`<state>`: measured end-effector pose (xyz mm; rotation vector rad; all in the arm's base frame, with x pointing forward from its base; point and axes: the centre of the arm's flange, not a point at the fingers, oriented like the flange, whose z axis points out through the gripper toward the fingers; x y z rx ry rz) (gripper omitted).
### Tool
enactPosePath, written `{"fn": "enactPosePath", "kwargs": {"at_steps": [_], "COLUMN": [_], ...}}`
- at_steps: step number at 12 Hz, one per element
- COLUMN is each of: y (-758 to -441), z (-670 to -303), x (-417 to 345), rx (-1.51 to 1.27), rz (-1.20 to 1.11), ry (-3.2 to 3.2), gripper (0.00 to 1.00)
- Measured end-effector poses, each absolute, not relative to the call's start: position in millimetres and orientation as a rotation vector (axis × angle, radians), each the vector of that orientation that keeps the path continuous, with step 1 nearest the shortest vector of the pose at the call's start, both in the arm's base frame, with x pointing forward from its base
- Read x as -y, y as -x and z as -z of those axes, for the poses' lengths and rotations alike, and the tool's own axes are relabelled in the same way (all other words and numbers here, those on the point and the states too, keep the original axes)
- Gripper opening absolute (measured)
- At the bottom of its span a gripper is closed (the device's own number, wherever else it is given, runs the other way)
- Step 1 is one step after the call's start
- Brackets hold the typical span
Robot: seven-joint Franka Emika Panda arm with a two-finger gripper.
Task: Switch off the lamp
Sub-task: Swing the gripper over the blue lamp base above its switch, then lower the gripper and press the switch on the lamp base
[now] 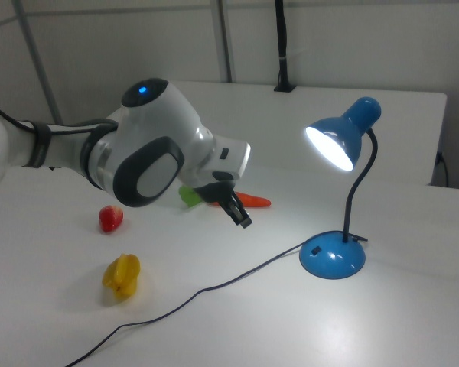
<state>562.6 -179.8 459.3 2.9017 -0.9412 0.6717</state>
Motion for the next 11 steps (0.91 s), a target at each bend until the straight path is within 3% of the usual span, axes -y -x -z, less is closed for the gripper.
{"fn": "enactPosePath", "kwargs": {"at_steps": [4,11], "y": [-584.3,-655.3], "z": [-416.4,-375.2], "x": [212.8,246.5], "rx": [1.032,1.081], "rz": [-0.725,-0.78], "ry": [-2.839,-2.78], "gripper": [0.01,0.01]}}
